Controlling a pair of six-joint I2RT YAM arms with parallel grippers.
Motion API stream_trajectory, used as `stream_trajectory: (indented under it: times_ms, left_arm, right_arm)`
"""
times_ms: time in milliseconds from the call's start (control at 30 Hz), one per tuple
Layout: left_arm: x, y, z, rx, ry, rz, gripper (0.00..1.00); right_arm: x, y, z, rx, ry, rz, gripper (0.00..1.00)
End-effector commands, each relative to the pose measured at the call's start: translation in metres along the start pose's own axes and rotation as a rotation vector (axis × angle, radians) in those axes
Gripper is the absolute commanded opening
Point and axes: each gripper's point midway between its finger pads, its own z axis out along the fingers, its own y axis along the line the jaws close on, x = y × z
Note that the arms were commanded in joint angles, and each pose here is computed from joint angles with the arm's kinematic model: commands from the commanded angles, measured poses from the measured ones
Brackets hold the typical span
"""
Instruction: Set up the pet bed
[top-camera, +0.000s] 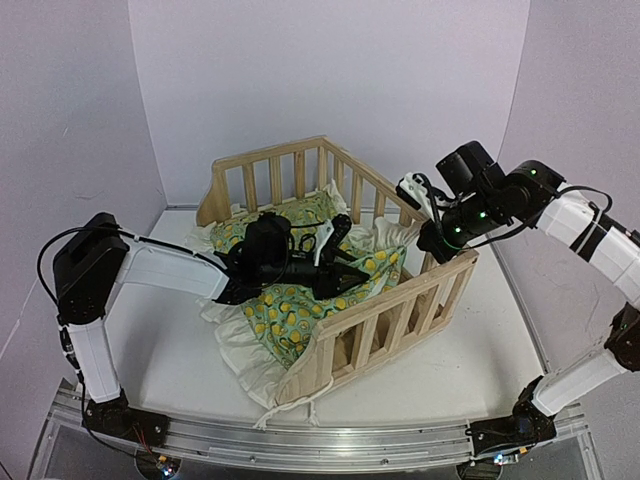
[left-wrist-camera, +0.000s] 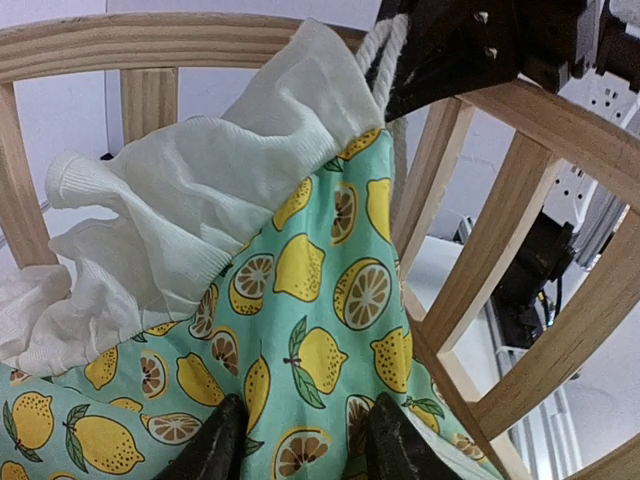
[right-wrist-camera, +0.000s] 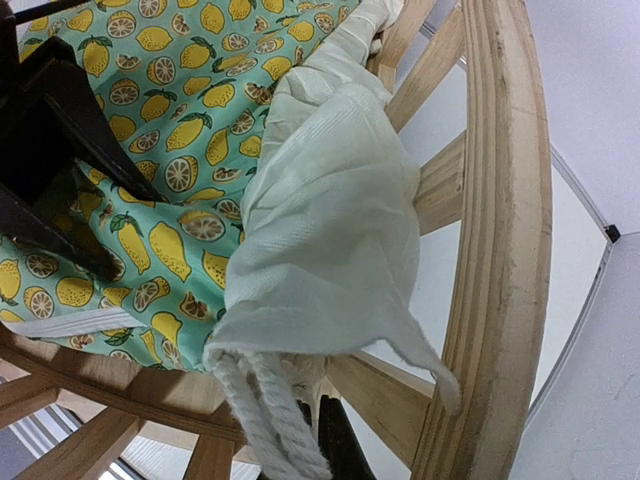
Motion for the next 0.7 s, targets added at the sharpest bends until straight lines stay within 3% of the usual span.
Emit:
stream_trajectory:
  times_ms: [0,67,233,333,500,667]
  left_arm:
    - [-0.051,-0.009,-0.022,-0.053,-0.107,0.098,0.5]
    - [-0.069,-0.018,-0.034,-0.056,-0.139,0.177,0.59]
    - [-0.101,-0.035,-0.035,0.022,-0.201,0.295,0.7]
    - [-0.108,-0.042,-0.019,0.114,-0.214,0.328,0.71]
    - [-0.108,-0.05,0.011,0.247,-0.228,0.362,0.62]
    - [-0.109,-0.052,0.031,0.269,-0.25,0.394,0.63]
  right_arm:
    - [0.014,0.001,-0.004,0.003,0.041,-0.101,0.0]
    - [0.013,0.007,-0.002,-0.03,0.028,-0.114,0.0]
    - [0.016,0.022,0.003,-0.106,0.01,-0.147,0.0]
    - [0.017,0.025,0.004,-0.121,-0.003,-0.157,0.0]
    - [0.016,0.024,0.001,-0.119,-0.015,-0.153,0.0]
    - [0.011,0.028,-0.006,-0.145,-0.039,-0.149,0.0]
